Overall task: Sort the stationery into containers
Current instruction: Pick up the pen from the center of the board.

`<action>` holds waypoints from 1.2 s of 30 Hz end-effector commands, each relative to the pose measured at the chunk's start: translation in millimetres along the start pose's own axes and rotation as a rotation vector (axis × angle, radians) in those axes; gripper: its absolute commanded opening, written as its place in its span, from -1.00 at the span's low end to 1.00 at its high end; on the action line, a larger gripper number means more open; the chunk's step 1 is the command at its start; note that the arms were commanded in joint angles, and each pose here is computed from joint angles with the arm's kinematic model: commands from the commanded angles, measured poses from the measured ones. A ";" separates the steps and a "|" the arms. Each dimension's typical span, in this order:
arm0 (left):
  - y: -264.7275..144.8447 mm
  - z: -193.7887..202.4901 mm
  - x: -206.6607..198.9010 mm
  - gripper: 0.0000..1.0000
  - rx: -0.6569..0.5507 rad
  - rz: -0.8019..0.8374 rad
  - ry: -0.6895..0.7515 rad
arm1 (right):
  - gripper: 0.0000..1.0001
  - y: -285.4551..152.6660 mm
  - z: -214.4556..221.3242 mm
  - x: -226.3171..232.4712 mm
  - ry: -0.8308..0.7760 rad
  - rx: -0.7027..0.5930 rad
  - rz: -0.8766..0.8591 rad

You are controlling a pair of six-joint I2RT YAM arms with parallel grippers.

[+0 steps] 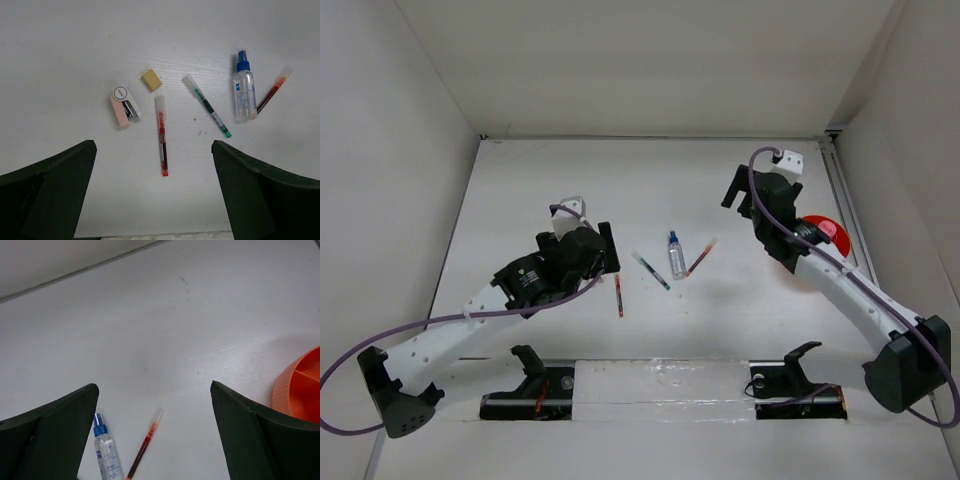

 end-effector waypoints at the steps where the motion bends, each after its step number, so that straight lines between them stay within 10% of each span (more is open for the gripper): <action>1: -2.1 -6.6 2.4 1.00 -0.027 -0.012 -0.008 | 1.00 -5.5 -1.2 26.6 0.048 -0.003 -0.037; 15: -3.4 -8.3 8.5 1.00 -0.042 -0.042 -0.027 | 0.83 28.3 131.8 12.1 0.009 0.260 0.415; 36: -13.7 -14.6 9.8 1.00 -0.079 0.002 -0.059 | 0.61 53.2 205.1 -10.0 0.106 0.454 0.400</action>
Point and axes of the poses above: each gripper's point midway between its finger pads, its own y axis out along the fingers, its own x axis along the line the jaws close on, z = x × y, the point moved 2 cm from there along -y, back along the fingers, and after that the axes turned 14 degrees about y, right-handed, at the moved point
